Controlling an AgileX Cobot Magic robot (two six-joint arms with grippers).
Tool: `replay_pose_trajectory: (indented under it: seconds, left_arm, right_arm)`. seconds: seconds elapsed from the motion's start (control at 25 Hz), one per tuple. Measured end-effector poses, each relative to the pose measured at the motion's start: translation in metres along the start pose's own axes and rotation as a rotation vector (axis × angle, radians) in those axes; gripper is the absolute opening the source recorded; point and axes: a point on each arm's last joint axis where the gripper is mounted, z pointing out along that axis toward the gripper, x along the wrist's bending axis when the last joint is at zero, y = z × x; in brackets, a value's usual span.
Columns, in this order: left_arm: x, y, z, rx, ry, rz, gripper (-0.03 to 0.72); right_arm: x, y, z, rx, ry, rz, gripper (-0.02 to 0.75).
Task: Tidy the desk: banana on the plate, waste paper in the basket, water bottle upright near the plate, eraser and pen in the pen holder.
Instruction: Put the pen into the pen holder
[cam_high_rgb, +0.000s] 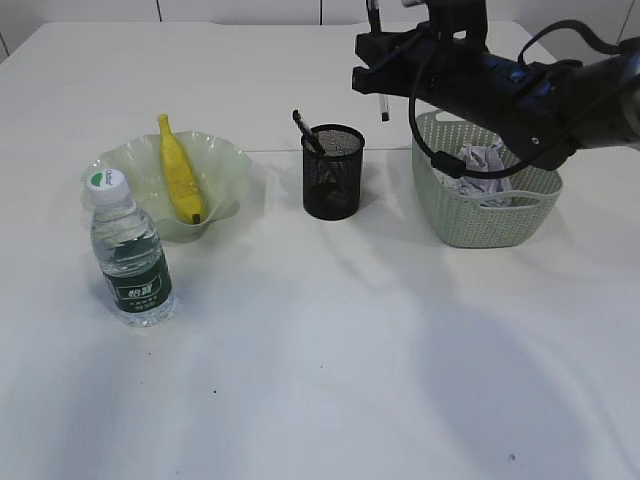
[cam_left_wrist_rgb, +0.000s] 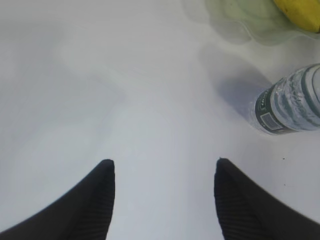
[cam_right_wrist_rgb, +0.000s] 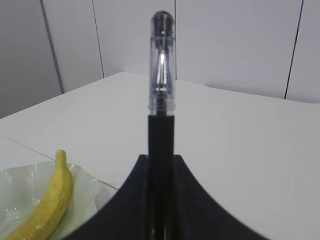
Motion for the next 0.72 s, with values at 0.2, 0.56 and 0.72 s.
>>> replay_pose_trajectory:
  seconds: [0.2,0.56,0.72]
  left_arm:
    - [0.0,0.0,0.0,0.0,0.0,0.0,0.435]
    - [0.001,0.0,0.0,-0.003,0.009,0.007,0.435]
    - [0.002,0.001,0.0,-0.007,0.02,0.017,0.433]
  right_arm:
    - [0.0,-0.009,0.011,-0.042,0.027,0.001,0.043]
    - [-0.003,-0.027,0.036,-0.082,0.055,0.02,0.043]
    - [-0.005,-0.036,0.044,-0.082,0.061,0.025,0.043]
